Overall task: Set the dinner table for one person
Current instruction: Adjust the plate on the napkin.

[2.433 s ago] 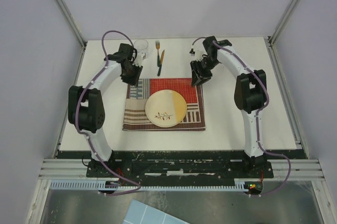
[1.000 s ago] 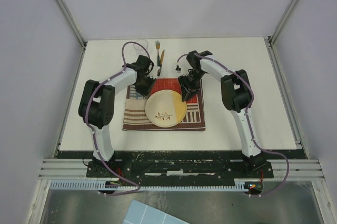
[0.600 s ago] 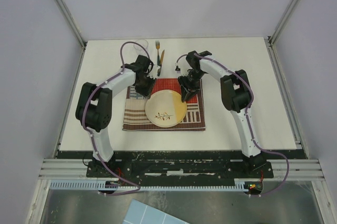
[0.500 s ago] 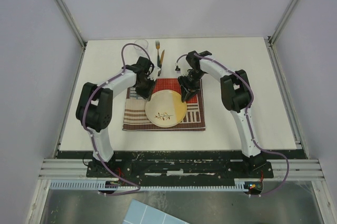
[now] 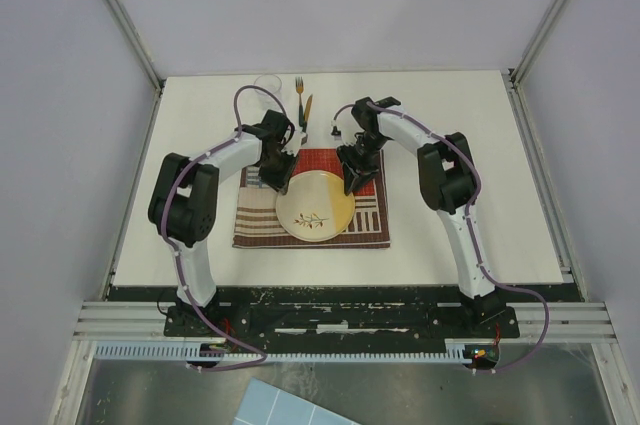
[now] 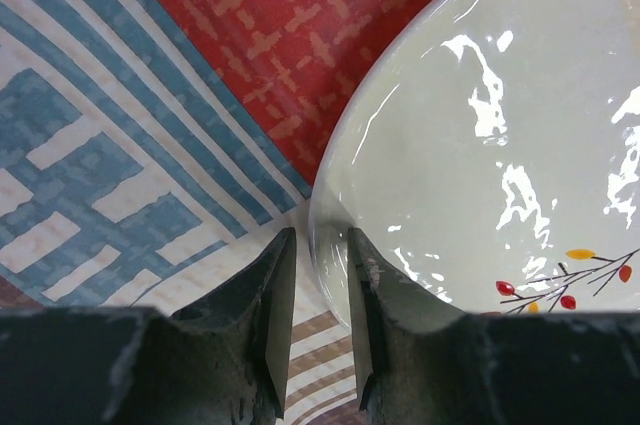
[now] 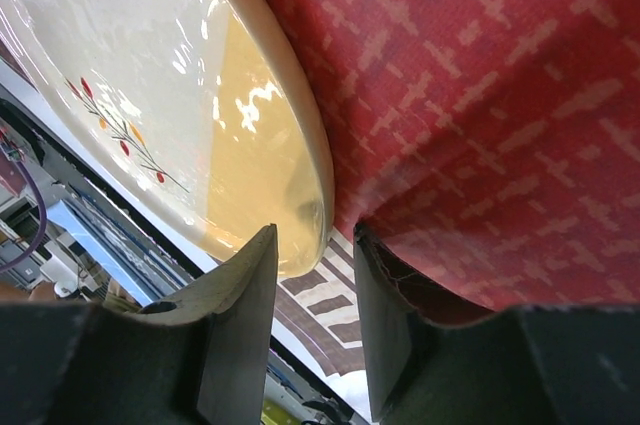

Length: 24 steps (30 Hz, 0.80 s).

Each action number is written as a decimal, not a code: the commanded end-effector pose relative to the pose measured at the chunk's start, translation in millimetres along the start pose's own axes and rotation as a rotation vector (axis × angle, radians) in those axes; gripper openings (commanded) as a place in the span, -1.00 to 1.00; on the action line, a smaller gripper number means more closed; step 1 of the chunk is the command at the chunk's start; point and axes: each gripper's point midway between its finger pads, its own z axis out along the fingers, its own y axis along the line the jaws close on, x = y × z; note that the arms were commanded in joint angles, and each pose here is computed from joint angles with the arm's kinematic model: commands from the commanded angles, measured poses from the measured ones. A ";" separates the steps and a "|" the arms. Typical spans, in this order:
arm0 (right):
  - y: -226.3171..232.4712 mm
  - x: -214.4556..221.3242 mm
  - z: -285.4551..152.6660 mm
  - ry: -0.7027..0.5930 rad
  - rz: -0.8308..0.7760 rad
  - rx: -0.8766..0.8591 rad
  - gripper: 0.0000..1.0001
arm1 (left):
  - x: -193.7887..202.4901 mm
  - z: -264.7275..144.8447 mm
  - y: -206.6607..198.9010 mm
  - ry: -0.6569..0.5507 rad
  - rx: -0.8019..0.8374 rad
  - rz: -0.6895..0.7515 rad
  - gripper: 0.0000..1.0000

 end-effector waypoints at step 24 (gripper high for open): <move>30.5 -0.1 -15.1 -0.010 -0.112 -0.024 -0.96 | -24.9 18.1 -12.8 -0.002 0.053 0.023 -0.94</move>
